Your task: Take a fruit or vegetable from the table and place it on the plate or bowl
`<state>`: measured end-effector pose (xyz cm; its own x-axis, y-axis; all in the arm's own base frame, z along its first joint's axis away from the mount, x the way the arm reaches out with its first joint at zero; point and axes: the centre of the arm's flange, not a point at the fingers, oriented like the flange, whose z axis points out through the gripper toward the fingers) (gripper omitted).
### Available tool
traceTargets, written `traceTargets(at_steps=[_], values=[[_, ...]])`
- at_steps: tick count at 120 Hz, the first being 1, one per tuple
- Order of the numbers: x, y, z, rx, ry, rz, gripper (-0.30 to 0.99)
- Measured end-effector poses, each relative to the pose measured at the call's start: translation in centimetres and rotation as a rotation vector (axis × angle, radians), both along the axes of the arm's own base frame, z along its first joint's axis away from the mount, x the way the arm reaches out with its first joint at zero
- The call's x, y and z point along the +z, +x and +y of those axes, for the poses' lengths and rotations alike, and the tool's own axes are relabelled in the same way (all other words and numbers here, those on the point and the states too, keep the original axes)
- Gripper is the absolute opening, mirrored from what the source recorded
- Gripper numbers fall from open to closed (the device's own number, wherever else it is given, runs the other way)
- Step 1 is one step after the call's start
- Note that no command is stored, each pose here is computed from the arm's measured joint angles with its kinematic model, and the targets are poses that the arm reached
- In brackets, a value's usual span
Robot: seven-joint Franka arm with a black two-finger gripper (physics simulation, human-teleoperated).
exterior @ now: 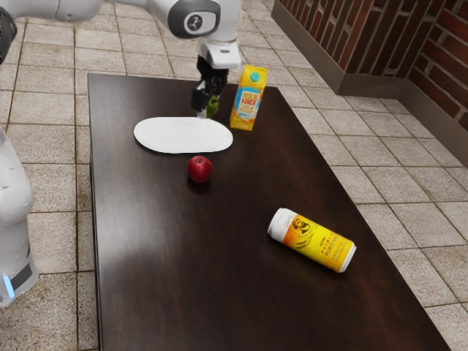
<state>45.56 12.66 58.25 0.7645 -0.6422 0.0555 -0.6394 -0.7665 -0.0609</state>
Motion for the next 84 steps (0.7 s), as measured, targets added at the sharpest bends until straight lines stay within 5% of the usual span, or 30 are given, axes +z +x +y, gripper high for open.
traceTargets(at_steps=[29,52,66,84], values=[[-1.3,-2.7,10.1,0.136,0.007,0.029,0.33],[-2.2,-2.4,12.1,0.136,0.020,0.040,0.33],[-2.5,-2.3,12.4,0.124,0.019,0.032,0.53],[-2.3,-2.3,12.6,0.107,0.023,0.022,0.64]])
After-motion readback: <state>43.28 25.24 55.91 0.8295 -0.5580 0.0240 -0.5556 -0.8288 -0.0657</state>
